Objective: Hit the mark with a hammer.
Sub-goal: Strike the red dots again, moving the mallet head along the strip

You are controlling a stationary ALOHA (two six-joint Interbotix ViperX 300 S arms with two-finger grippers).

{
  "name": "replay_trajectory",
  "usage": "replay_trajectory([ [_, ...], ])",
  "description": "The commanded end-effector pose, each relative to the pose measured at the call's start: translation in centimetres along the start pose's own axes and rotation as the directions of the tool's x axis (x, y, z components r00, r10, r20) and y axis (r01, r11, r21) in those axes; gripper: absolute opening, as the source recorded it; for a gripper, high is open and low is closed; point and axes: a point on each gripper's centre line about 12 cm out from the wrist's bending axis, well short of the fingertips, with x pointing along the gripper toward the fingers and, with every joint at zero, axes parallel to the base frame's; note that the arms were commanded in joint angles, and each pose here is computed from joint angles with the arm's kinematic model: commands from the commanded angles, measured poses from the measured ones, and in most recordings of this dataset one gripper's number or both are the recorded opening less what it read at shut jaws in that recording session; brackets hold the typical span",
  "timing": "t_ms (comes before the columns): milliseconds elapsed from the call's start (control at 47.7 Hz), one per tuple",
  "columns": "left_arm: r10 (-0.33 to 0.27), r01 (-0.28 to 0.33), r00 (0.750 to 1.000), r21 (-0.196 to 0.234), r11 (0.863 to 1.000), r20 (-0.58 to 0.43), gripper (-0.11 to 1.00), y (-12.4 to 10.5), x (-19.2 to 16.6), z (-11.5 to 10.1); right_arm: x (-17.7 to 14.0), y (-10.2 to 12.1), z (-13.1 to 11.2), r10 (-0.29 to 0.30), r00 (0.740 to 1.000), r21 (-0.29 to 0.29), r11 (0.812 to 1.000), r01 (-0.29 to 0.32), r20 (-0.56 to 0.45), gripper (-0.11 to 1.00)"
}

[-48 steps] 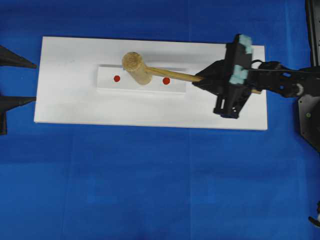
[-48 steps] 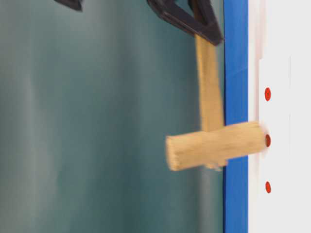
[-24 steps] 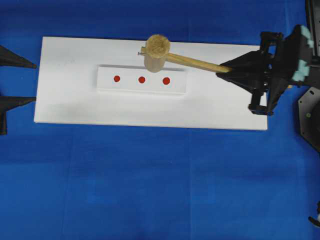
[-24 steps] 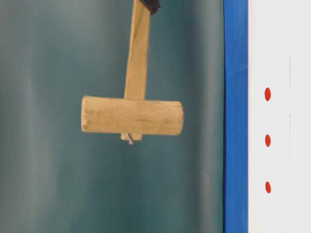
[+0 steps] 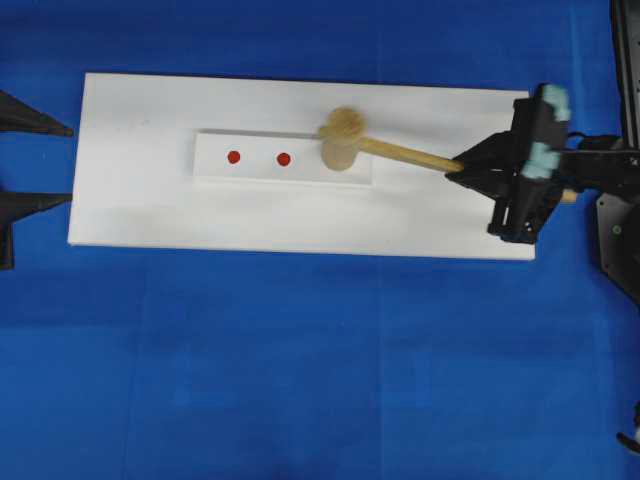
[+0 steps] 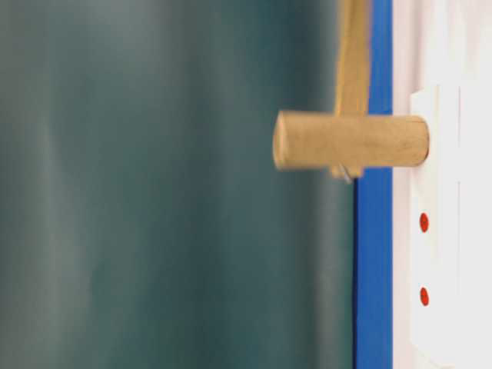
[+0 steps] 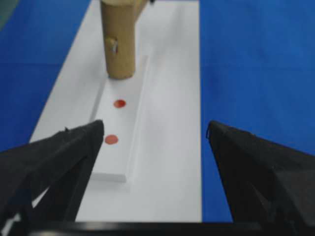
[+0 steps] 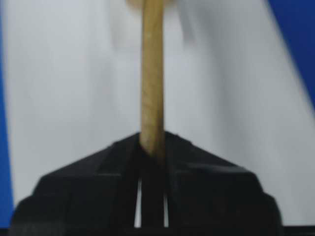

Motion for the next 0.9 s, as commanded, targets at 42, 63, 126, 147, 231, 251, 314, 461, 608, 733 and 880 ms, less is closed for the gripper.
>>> replay_trajectory([
  [42,0.005,-0.005,1.0,-0.003,1.0,0.011,0.84,0.1,0.1,0.4,0.5,0.5,0.5,0.004,1.0,-0.011,1.0,-0.004,0.004,0.02],
  [63,0.004,-0.003,1.0,-0.002,1.0,0.011,0.84,0.1,0.1,0.4,0.4,0.6,0.8,0.009,1.0,-0.018,1.0,-0.008,0.013,0.02],
  [126,0.004,-0.003,1.0,-0.002,1.0,0.011,0.84,0.1,0.1,0.4,0.1,0.7,1.5,0.015,0.999,-0.025,1.0,-0.014,0.045,0.02],
  [147,0.005,-0.005,1.0,-0.003,1.0,0.011,0.84,0.1,0.1,0.4,-0.1,0.8,1.7,0.019,0.998,-0.026,0.999,-0.018,0.053,0.02],
  [231,0.005,-0.005,1.0,-0.003,1.0,0.014,0.84,0.1,0.1,0.5,-0.8,1.0,2.9,0.037,0.994,-0.042,0.999,-0.032,0.103,0.02],
  [251,0.005,-0.005,1.0,-0.003,1.0,0.011,0.84,0.1,0.1,0.4,-1.0,1.1,3.2,0.042,0.992,-0.046,0.998,-0.037,0.118,0.02],
  [314,0.005,-0.005,1.0,-0.003,1.0,0.011,0.84,0.1,0.1,0.4,-1.9,1.2,4.4,0.057,0.983,-0.056,0.997,-0.048,0.172,0.02],
  [461,0.004,-0.004,1.0,-0.002,1.0,0.014,0.84,0.1,0.1,0.5,-3.9,1.6,6.4,0.093,0.96,-0.075,0.994,-0.076,0.263,0.02],
  [608,0.005,-0.005,1.0,-0.003,1.0,0.014,0.84,0.1,0.1,0.5,-5.1,1.9,7.6,0.123,0.945,-0.089,0.991,-0.101,0.304,0.02],
  [733,0.005,-0.005,1.0,-0.003,1.0,0.014,0.84,0.1,0.1,0.5,-5.3,2.2,8.1,0.136,0.941,-0.093,0.989,-0.113,0.31,0.02],
  [880,0.005,-0.005,1.0,-0.003,1.0,0.009,0.84,0.1,0.1,0.4,-5.0,2.3,8.4,0.136,0.943,-0.094,0.989,-0.113,0.304,0.02],
])
